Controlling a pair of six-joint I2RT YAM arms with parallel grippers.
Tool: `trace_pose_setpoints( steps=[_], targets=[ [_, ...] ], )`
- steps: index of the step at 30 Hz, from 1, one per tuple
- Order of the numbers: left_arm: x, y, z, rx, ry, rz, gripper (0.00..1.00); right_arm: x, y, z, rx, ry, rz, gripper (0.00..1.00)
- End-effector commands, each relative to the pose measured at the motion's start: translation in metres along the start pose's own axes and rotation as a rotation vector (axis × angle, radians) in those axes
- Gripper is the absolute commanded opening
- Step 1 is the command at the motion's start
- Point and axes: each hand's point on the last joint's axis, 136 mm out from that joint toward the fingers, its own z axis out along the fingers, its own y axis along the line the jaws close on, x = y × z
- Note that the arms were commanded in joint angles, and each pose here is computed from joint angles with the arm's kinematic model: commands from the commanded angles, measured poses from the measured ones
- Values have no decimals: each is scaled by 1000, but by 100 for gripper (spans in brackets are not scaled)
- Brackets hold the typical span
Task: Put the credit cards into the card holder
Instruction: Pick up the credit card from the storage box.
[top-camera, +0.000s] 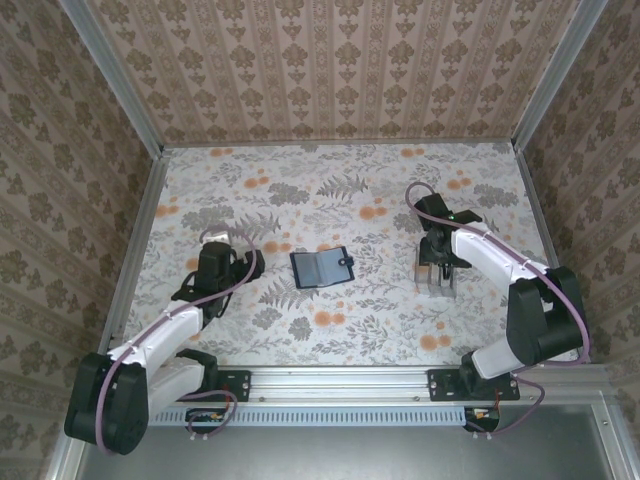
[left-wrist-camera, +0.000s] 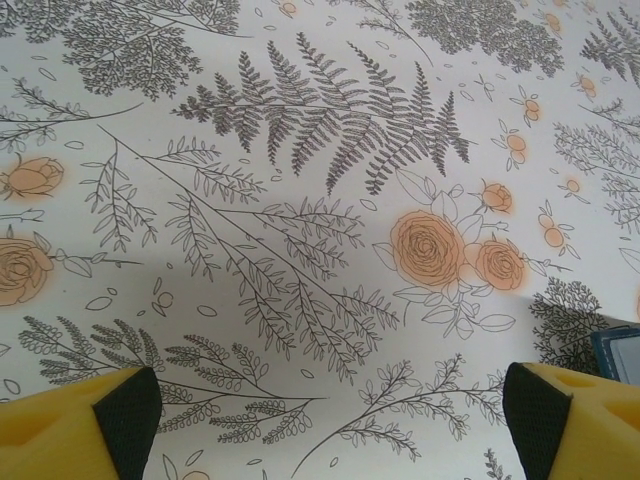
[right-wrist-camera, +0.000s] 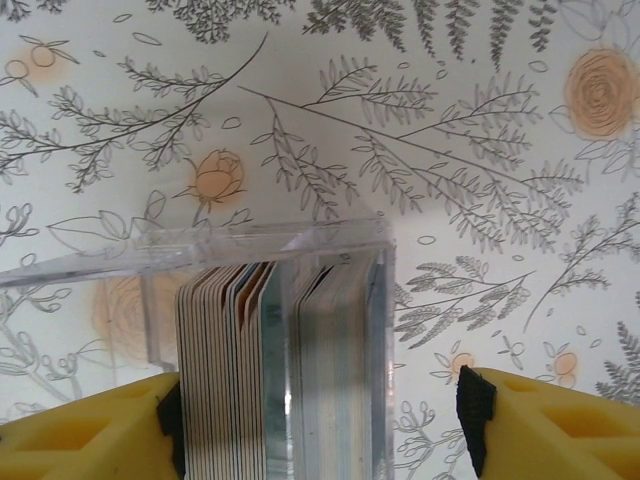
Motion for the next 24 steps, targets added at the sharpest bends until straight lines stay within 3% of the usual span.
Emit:
trace_pose_setpoints(
  steps=[1,8,15,20,24],
  targets=[
    [4,11,-3,-39,1,-14,92,2,-17,-5,96,-1,-10,68],
    [5,15,-3,-55,-3,-25,95,-3,-28,-19,100,-80,32,50],
    [8,17,0,-59,8,-36,96,1,-21,-14,77,-46,14,17],
    [7,17,0,-58,9,-37,96,1,-12,-17,15,-51,19,5],
    [6,14,0,-39,5,-37,97,-3,-7,-35,-64,-79,39,1]
  ],
)
